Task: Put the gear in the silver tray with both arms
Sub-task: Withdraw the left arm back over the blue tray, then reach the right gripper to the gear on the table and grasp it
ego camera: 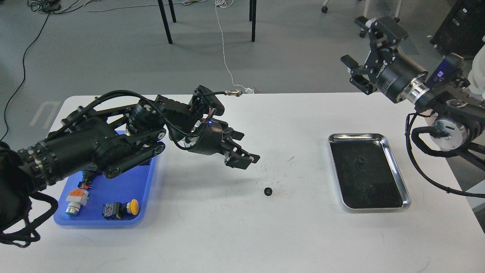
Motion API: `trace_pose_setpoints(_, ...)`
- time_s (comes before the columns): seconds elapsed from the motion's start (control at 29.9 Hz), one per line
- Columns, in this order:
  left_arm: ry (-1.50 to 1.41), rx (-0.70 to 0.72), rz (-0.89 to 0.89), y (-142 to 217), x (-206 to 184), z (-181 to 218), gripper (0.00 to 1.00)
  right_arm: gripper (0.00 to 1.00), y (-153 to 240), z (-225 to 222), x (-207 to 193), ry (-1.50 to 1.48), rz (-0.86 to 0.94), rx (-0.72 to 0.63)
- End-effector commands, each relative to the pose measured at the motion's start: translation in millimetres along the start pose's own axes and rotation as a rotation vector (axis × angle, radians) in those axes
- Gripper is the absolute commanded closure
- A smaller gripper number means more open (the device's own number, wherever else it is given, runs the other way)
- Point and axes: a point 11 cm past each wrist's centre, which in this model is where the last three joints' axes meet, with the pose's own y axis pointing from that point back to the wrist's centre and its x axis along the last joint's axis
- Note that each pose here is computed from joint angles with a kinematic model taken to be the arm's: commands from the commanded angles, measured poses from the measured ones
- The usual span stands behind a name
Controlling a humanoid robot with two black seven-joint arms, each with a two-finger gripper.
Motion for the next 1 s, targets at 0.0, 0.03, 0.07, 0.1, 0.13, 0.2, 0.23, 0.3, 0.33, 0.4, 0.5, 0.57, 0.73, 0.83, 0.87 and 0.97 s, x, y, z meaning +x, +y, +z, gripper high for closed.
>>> trace_pose_setpoints(0.0, 0.429, -0.146, 0.280, 36, -2, -6, 0.02, 0.01, 6, 20, -25, 0.196, -0.165, -0.087)
trace_pose_setpoints(0.03, 0.537, -0.181, 0.348, 45, -4, -10, 0.02, 0.01, 8, 23, -30, 0.249, -0.206, -0.104)
trace_pose_setpoints(0.07, 0.640, -0.214, 0.420, 55, -5, -14, 0.02, 0.01, 11, 28, -34, 0.313, -0.256, -0.127)
trace_pose_setpoints(0.1, 0.716, -0.239, 0.477, 62, -6, -18, 0.02, 0.01, 11, 30, -38, 0.375, -0.305, -0.143)
trace_pose_setpoints(0.13, 0.786, -0.256, 0.533, 70, -9, -24, 0.02, 0.01, 13, 32, -42, 0.451, -0.365, -0.168)
trace_pose_setpoints(0.2, 0.879, -0.268, 0.618, 83, -18, -35, 0.02, 0.01, 14, 36, -48, 0.588, -0.484, -0.226)
trace_pose_setpoints(0.23, 0.911, -0.275, 0.666, 90, -21, -40, 0.02, 0.01, 13, 39, -53, 0.662, -0.548, -0.257)
trace_pose_setpoints(0.3, 0.940, -0.290, 0.743, 104, -19, -46, 0.02, 0.01, 6, 41, -66, 0.791, -0.671, -0.301)
trace_pose_setpoints(0.33, 0.948, -0.297, 0.777, 110, -17, -48, 0.02, 0.01, 3, 43, -72, 0.849, -0.733, -0.324)
trace_pose_setpoints(0.4, 0.975, -0.314, 0.825, 119, -16, -52, 0.02, 0.01, -1, 45, -80, 0.928, -0.813, -0.357)
trace_pose_setpoints(0.5, 1.055, -0.357, 0.898, 129, -17, -57, 0.02, 0.01, -14, 48, -104, 1.018, -0.926, -0.359)
trace_pose_setpoints(0.57, 1.103, -0.392, 0.949, 135, -15, -60, 0.02, 0.01, -25, 51, -115, 1.103, -0.991, -0.358)
trace_pose_setpoints(0.73, 1.115, -0.405, 0.968, 139, -11, -60, 0.02, 0.02, -44, 70, -141, 1.320, -1.131, -0.342)
trace_pose_setpoints(0.83, 1.115, -0.405, 0.967, 139, -11, -60, 0.02, 0.04, -50, 80, -156, 1.408, -1.166, -0.287)
trace_pose_setpoints(0.87, 1.115, -0.405, 0.967, 139, -11, -60, 0.02, 0.05, -50, 84, -163, 1.427, -1.181, -0.263)
trace_pose_setpoints(0.97, 1.112, -0.409, 0.976, 140, -10, -60, 0.02, 0.06, -50, 90, -174, 1.456, -1.188, -0.209)
